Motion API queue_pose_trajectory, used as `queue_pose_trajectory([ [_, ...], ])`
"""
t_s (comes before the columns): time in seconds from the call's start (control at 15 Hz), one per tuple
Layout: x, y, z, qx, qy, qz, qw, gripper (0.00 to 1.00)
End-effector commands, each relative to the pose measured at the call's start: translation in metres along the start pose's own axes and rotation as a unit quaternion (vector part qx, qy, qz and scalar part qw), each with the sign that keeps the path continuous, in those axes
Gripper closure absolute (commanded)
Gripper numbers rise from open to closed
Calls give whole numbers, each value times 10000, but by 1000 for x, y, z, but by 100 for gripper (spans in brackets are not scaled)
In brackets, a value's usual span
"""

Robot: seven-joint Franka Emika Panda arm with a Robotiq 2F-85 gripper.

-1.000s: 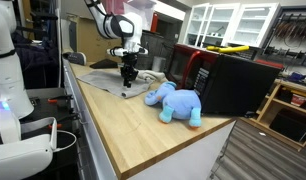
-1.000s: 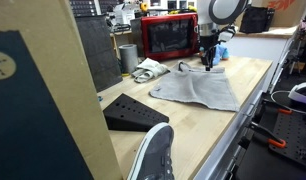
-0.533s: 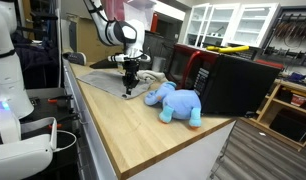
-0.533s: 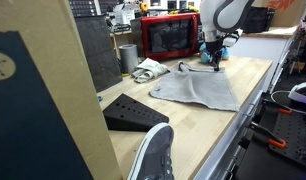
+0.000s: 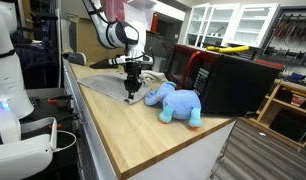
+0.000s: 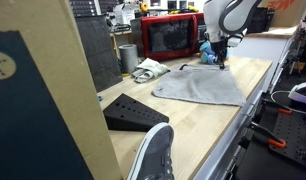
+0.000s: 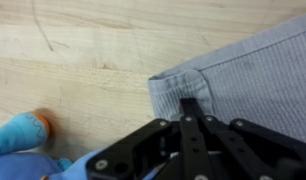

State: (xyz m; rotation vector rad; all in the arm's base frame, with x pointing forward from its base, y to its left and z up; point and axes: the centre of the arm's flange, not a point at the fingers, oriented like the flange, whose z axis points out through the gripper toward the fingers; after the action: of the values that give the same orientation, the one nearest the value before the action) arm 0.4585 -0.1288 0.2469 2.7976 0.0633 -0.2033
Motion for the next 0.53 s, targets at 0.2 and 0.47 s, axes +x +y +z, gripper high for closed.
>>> queue_pose_trajectory([
  [0.2, -24, 45, -28, 86, 193, -157, 9997, 96],
  [0.47, -42, 82, -88, 279, 621, -411, 9968, 62],
])
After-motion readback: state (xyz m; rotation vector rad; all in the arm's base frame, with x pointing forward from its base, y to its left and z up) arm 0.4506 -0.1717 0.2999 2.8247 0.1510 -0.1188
